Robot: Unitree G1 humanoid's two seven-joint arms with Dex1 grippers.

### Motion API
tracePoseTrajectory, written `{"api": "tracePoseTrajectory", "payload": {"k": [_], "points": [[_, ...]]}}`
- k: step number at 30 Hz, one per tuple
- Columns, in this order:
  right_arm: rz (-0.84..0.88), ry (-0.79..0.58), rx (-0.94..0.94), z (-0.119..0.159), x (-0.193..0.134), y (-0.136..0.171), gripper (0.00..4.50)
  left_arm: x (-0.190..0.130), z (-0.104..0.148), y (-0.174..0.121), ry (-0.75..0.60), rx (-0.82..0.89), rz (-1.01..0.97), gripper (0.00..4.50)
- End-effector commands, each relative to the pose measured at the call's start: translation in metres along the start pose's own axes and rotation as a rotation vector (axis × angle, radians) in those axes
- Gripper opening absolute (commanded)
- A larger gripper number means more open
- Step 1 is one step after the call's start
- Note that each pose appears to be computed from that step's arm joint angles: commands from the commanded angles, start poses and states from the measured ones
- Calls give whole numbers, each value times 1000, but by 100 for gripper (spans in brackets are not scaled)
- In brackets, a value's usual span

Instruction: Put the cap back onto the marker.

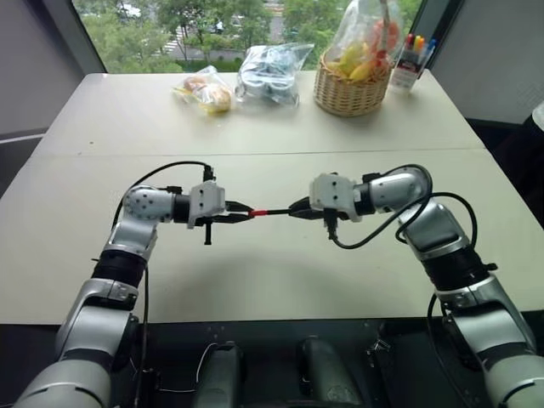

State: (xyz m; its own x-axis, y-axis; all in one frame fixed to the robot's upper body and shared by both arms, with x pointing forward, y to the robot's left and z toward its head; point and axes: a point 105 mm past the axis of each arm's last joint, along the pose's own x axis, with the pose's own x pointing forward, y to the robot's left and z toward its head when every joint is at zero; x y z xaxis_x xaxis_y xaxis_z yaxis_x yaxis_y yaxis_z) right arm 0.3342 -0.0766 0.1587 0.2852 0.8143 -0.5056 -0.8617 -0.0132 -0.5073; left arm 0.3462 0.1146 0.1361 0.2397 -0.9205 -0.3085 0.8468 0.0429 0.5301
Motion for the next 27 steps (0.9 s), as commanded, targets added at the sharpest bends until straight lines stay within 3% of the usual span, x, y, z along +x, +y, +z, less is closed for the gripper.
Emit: {"api": "tracePoseTrajectory", "payload": {"k": [1, 19, 27], "points": [[80, -89, -68, 29, 14, 13, 3, 1, 16, 20, -23, 90, 78, 0], [71, -142, -55, 46, 22, 14, 3, 7, 25, 26, -77, 103, 117, 0], [46, -105, -60, 34, 18, 10, 3, -1, 21, 23, -62, 62, 105, 0]]}}
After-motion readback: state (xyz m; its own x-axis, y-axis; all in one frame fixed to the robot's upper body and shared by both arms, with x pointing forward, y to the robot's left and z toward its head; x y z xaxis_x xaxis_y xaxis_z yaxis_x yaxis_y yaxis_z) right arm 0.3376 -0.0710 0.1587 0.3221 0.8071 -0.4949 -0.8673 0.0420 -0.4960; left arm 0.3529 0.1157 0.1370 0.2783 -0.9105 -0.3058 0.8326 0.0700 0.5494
